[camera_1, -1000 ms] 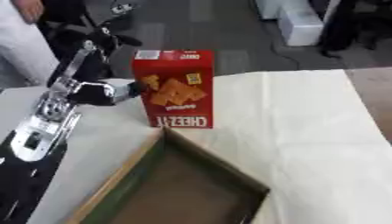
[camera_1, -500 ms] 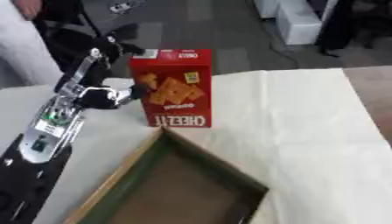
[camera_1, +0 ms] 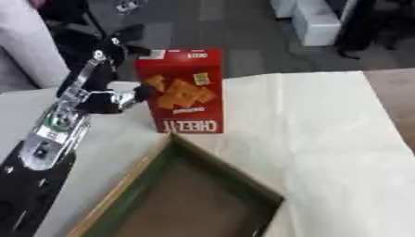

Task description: Pick up objects on the table and place them in the box.

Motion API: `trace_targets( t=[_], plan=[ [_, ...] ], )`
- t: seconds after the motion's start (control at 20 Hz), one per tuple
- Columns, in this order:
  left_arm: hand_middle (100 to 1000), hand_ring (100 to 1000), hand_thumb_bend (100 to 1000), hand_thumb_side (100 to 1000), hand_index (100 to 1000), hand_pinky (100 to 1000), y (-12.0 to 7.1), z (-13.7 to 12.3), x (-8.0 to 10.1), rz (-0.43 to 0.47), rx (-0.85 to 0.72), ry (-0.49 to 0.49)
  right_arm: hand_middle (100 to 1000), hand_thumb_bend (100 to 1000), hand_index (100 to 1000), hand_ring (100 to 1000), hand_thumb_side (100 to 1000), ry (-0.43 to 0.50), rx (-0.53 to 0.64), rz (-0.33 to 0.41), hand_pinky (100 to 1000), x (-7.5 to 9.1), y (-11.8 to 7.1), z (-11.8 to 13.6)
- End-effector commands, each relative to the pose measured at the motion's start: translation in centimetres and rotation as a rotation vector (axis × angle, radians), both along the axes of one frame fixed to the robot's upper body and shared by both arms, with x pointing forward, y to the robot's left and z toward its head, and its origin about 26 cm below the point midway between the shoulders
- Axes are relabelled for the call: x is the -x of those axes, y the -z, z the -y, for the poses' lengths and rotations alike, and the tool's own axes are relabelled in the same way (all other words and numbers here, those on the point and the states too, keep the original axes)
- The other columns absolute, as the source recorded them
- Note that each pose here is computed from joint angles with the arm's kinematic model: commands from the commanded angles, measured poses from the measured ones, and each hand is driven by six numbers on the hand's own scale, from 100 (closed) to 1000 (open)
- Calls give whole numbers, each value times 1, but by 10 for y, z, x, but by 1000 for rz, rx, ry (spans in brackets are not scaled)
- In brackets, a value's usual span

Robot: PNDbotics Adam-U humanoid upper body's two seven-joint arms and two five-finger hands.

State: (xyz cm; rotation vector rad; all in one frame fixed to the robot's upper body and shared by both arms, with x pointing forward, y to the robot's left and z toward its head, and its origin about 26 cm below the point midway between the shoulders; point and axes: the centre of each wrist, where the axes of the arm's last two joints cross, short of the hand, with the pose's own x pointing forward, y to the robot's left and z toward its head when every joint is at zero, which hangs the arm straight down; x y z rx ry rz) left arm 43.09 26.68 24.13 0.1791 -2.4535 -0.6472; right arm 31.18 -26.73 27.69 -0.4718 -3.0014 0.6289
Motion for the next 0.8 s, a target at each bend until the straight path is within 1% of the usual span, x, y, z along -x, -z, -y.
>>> trace_targets(
  t=[0.05, 0.3, 0.35, 0.5, 0.6, 0.8],
  plan=[
    [923, 748, 590, 381, 874, 909, -13, -1, 0, 17, 40, 34, 809, 100, 819, 723, 628, -3, 10, 18, 517, 3, -6, 0],
    [922, 756, 593, 365, 871, 906, -30, 2, 1, 16, 168, 148, 809, 100, 819, 723, 628, -6, 17, 13, 517, 3, -5, 0],
    [923, 763, 599, 357, 872, 907, -32, 3, 2, 10, 199, 181, 809, 100, 819, 723, 628, -6, 18, 12, 518, 3, -5, 0],
    [922, 775, 620, 334, 874, 907, -40, 9, 6, -11, 325, 319, 809, 100, 819, 723, 628, -9, 21, 11, 518, 3, -5, -1],
    [921, 776, 622, 334, 874, 907, -45, 8, 8, -20, 375, 380, 809, 100, 819, 724, 628, -10, 23, 9, 518, 3, -5, -1],
    [920, 775, 619, 337, 872, 907, -47, 5, 8, -29, 399, 415, 809, 100, 819, 724, 627, -12, 25, 5, 518, 3, -5, -1]
  ],
)
